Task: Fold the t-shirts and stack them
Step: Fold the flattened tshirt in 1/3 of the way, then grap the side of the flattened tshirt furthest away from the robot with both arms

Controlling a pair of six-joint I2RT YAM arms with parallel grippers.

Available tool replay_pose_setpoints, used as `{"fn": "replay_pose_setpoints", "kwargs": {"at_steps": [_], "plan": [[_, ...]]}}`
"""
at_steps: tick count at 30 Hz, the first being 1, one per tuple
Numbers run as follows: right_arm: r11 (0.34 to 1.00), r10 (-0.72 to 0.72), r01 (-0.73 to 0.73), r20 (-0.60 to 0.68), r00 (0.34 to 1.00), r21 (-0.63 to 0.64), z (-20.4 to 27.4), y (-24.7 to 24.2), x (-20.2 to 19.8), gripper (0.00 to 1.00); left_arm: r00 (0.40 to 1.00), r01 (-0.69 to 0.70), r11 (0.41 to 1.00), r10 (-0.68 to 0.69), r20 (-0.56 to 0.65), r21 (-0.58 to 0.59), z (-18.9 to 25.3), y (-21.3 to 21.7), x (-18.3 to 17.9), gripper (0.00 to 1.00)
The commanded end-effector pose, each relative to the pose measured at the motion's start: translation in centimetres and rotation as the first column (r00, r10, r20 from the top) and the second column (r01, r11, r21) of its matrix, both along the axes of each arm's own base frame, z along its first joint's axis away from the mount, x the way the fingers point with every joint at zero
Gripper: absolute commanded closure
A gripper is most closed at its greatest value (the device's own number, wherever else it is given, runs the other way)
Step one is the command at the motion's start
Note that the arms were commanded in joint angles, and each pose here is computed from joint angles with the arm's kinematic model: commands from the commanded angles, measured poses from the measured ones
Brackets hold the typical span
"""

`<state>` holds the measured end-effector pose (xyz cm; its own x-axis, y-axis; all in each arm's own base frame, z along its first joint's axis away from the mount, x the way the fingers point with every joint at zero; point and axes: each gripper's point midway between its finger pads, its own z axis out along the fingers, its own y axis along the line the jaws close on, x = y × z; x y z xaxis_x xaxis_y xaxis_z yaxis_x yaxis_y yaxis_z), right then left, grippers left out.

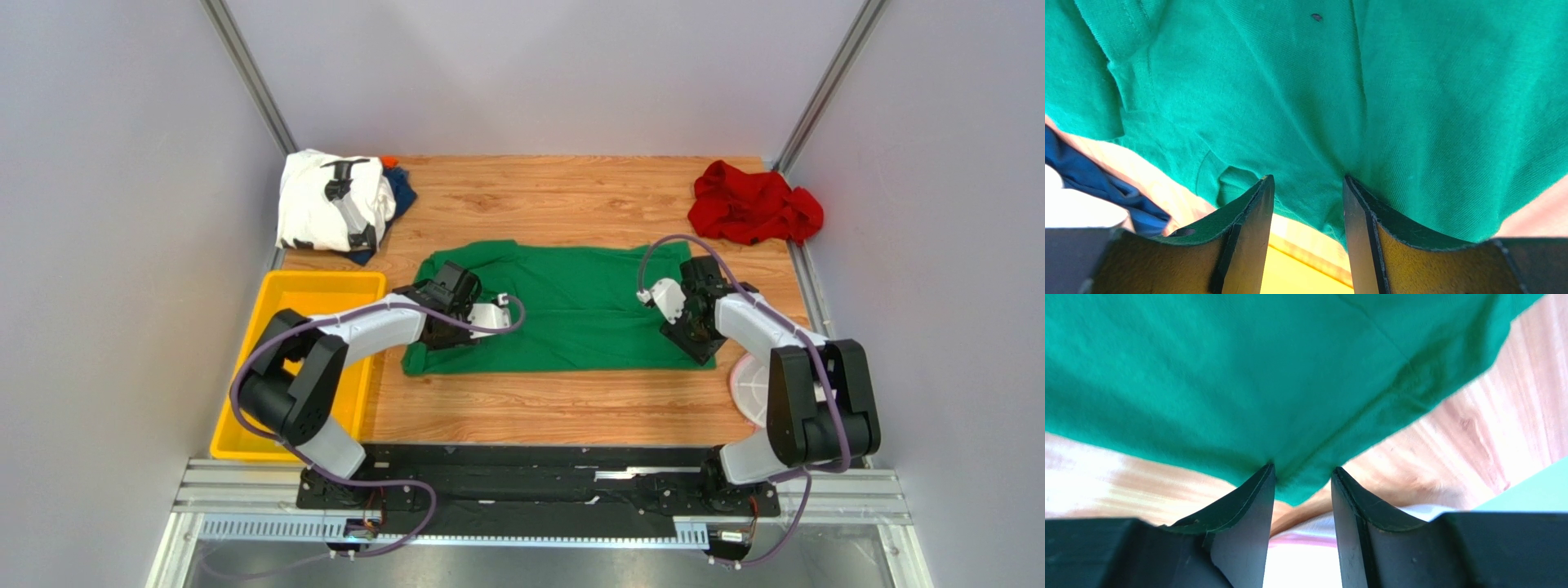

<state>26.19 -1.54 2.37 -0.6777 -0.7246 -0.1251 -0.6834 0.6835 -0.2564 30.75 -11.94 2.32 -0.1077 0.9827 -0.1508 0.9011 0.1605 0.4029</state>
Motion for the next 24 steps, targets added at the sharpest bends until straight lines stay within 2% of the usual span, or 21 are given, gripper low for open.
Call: {"fn": "replay_pose_setpoints", "kwargs": {"at_steps": [1, 6, 12, 16, 17, 20, 24], "plan": [[1.0, -0.012, 0.012, 0.035, 0.999, 0.015, 1.2, 0.1, -0.4, 0.57, 0.998, -0.024, 1.0, 0.024, -0.057, -0.002, -0.5, 0.7, -2.6, 0.46], [1.0, -0.019, 0.018, 0.056, 0.998, 0.018, 2.8, 0.2, 0.2, 0.56, 1.0, -0.028, 0.999, 0.028, 0.005, -0.031, 1.6, 0.1, -1.1, 0.46], [0.998, -0.055, 0.048, 0.205, 0.977, 0.042, 8.4, 0.6, 4.3, 0.55, 0.983, -0.017, 0.986, 0.047, 0.177, -0.167, 8.7, -2.6, 2.7, 0.43], [0.993, -0.099, 0.076, 0.307, 0.947, 0.086, 11.5, 1.3, 8.2, 0.41, 0.959, -0.003, 0.968, 0.074, 0.273, -0.251, 13.0, -3.8, 5.4, 0.36], [0.992, -0.106, 0.074, 0.357, 0.928, 0.101, 12.9, 1.6, 9.8, 0.4, 0.952, -0.001, 0.963, 0.083, 0.294, -0.269, 14.3, -4.0, 6.4, 0.36], [0.987, -0.134, 0.095, 0.355, 0.925, 0.126, 12.2, 2.2, 12.7, 0.38, 0.948, -0.024, 0.957, 0.113, 0.297, -0.288, 15.2, -3.7, 9.1, 0.34], [0.977, -0.172, 0.113, 0.354, 0.919, 0.182, 11.8, 3.5, 17.1, 0.32, 0.958, -0.046, 0.961, 0.119, 0.26, -0.271, 13.8, -3.3, 11.8, 0.33]]}}
